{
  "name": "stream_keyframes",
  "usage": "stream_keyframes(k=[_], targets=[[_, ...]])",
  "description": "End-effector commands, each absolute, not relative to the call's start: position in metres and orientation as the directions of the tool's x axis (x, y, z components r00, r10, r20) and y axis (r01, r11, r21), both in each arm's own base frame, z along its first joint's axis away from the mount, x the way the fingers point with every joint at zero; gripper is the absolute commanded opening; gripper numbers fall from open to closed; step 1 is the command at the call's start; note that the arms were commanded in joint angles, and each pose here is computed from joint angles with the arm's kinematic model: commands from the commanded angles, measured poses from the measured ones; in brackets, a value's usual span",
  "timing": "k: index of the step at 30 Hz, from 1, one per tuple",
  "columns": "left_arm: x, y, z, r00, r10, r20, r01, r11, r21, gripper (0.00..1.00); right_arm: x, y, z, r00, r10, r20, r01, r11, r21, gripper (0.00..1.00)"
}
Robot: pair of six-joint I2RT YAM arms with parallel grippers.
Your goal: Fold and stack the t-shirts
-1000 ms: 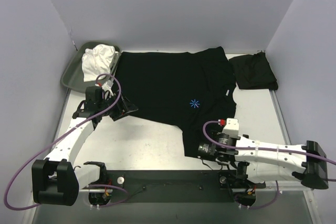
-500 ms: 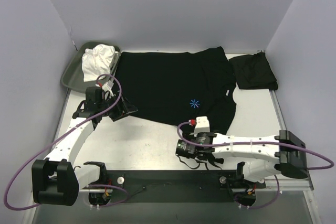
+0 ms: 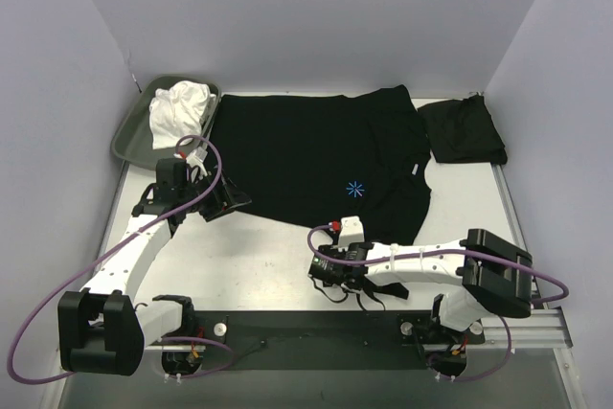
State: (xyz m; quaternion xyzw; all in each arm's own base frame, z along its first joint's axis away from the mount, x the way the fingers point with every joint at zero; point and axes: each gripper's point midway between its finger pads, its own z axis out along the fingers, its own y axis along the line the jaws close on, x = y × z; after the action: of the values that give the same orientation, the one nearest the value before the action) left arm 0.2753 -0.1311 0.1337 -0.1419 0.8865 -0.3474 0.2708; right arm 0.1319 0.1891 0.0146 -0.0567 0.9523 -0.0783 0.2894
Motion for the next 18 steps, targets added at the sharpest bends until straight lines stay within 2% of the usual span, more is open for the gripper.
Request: stream_keyframes(k=[1,9,18], targets=[[0.280,-0.128,0.137,-0.802,-0.433,-0.411,-0.041,0.726,-0.687,0.75,0.128,0.192,-0.007,-0.849,-0.162,-0.504,-0.088,0.982,-0.168,1.00],[0.281,-0.128,0.141,-0.800,-0.432,-0.416,-0.037,0.727,-0.686,0.75,0.110,0.203,-0.033,-0.887,-0.143,-0.440,-0.107,0.989,-0.105,1.00],[0.279,-0.126,0.144,-0.798,-0.430,-0.421,-0.031,0.729,-0.684,0.75,0.078,0.219,-0.028,-0.897,-0.190,-0.398,-0.184,0.981,-0.055,1.00]])
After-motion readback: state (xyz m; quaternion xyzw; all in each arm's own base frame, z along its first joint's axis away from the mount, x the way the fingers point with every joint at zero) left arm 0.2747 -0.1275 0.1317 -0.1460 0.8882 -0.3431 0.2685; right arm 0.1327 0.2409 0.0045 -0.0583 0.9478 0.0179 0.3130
